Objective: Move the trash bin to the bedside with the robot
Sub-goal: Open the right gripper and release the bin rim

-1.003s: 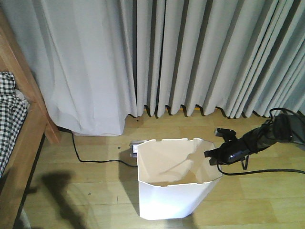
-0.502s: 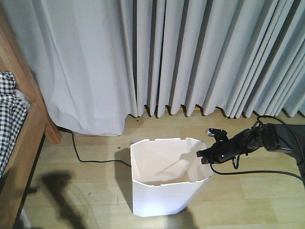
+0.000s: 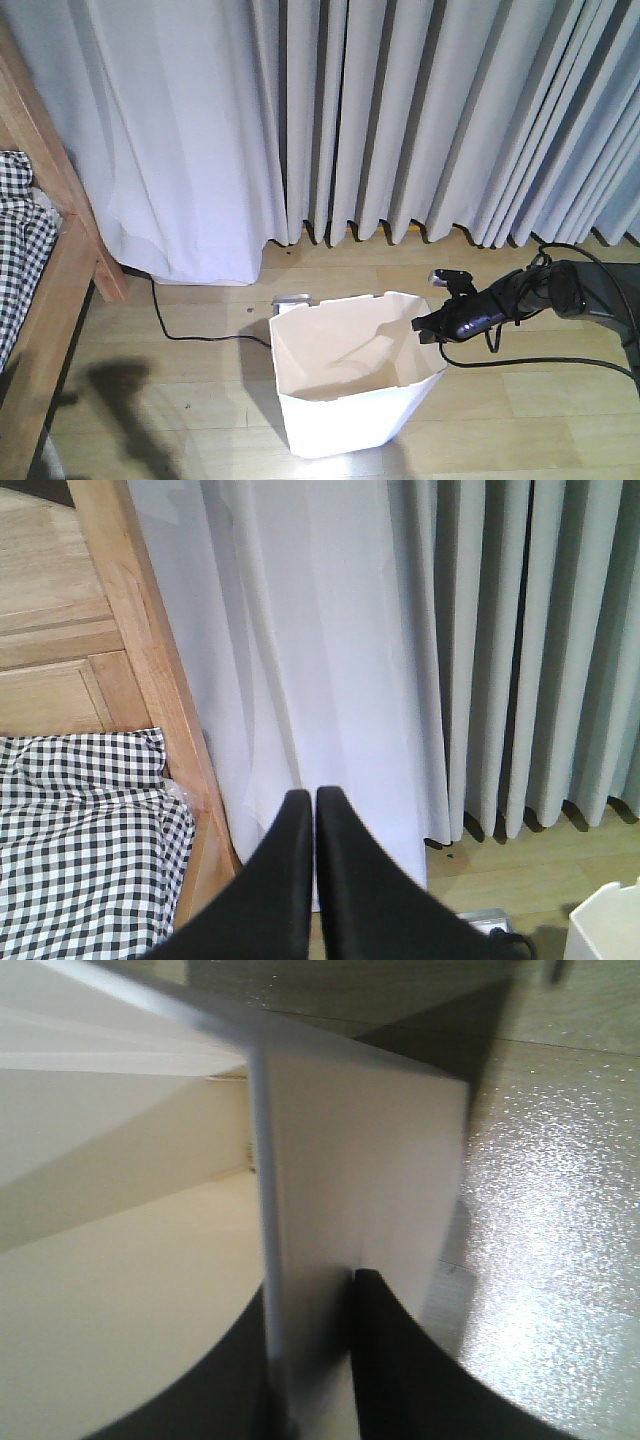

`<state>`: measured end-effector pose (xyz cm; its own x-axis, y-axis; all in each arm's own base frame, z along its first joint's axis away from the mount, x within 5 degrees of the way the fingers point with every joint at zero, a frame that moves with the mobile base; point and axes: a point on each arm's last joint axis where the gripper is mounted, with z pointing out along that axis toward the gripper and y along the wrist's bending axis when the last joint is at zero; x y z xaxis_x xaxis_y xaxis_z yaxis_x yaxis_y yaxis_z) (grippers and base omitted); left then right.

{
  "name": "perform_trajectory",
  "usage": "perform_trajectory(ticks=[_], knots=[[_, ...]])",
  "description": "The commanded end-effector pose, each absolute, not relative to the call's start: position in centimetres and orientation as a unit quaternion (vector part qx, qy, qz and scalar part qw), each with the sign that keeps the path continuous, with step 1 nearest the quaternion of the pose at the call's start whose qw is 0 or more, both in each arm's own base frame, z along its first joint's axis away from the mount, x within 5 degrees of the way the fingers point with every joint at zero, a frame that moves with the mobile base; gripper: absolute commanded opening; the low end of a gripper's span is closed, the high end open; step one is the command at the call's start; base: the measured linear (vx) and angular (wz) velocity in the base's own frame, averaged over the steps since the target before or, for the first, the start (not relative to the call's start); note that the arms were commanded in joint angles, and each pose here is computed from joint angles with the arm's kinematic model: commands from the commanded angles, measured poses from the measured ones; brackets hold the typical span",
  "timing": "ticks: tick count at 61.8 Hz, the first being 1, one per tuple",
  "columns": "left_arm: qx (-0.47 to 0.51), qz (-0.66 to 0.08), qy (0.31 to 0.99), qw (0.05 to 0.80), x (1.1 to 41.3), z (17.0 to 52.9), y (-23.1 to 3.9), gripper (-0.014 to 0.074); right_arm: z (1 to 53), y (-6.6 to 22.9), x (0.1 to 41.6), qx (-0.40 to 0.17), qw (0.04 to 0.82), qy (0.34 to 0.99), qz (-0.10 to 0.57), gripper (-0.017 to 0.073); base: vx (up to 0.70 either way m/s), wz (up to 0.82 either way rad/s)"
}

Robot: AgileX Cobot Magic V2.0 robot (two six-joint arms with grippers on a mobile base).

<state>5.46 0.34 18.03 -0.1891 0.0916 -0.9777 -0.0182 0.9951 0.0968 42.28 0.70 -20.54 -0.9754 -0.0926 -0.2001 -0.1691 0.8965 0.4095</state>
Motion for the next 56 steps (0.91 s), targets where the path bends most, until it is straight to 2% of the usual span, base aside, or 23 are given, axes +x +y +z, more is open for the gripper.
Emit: perform_trajectory(ticks=[1, 16, 35, 46, 56], knots=[[0.025, 0.034, 0.752, 0.658, 5.6, 17.8, 0.2, -0.0006, -16.2, 1.3, 45.1, -0.052, 0.118, 0.952, 0.277, 0.015, 0.0, 0.0], [0.025, 0.034, 0.752, 0.658, 5.6, 17.8, 0.2, -0.0006, -16.4, 1.3, 44.9, -0.053, 0.114, 0.952, 0.278, 0.0252, 0.0, 0.0], [0.025, 0.034, 0.752, 0.658, 5.6, 17.8, 0.2, -0.0006, -16.4, 1.0, 45.0, -0.051, 0.115, 0.953, 0.275, 0.0267, 0.0, 0.0], [0.025, 0.034, 0.752, 0.658, 5.6, 17.8, 0.2, -0.0006, -16.4, 0.0, 44.8, -0.031, 0.108, 0.954, 0.279, 0.027, 0.0, 0.0], [0.025, 0.034, 0.752, 0.658, 5.6, 17.8, 0.2, -0.0006, -16.6, -0.8, 44.6, -0.037, 0.1, 0.958, 0.265, 0.0337, 0.0, 0.0]])
